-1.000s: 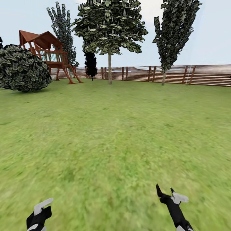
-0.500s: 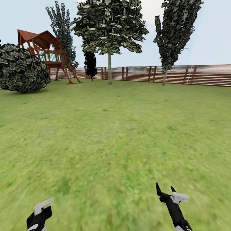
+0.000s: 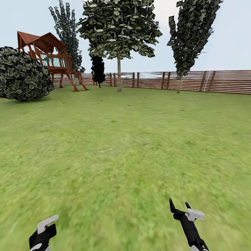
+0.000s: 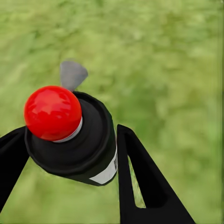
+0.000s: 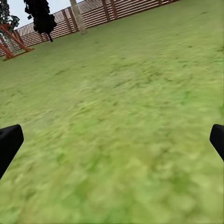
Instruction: In the garden, pick up the pesticide atomizer on the floor and spray pesticide onto both trees until each tree trunk is fully covered.
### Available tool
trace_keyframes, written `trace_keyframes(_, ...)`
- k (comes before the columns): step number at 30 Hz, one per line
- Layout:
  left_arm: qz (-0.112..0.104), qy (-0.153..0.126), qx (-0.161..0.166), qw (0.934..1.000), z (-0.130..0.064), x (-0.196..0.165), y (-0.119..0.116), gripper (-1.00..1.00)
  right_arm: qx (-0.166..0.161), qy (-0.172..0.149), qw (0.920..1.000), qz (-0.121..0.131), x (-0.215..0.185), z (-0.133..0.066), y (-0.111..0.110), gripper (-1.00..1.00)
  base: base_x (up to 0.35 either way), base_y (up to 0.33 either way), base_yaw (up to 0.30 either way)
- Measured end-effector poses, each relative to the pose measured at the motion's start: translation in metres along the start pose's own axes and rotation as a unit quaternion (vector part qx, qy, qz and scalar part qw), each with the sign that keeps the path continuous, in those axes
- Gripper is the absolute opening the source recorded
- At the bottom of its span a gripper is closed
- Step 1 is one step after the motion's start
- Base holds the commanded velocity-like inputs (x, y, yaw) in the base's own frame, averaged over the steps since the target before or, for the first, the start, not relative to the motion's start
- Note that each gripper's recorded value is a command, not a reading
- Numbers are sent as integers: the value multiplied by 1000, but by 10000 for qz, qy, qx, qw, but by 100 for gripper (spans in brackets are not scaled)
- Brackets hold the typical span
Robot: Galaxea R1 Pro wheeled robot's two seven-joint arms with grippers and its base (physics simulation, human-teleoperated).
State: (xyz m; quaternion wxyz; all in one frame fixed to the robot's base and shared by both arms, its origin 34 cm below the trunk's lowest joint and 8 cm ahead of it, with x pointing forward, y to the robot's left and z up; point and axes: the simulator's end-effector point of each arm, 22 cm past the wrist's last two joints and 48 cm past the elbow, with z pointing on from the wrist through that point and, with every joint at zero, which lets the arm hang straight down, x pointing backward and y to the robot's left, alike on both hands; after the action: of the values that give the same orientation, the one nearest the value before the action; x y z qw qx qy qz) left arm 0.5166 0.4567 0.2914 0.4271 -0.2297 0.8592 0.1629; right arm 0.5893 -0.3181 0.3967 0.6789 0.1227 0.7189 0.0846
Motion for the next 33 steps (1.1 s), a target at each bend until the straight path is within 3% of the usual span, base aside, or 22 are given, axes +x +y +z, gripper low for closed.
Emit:
trace_keyframes(6, -20, -118, -21, 9999, -1, -4, 2, -100, -1, 1, 10000, 0, 0, 0, 0, 100, 331, 0, 0)
trace_keyframes(33, 2, -113, -23, 9999, -2, -1, 3, -100, -1, 1, 10000, 0, 0, 0, 0, 100, 331, 0, 0)
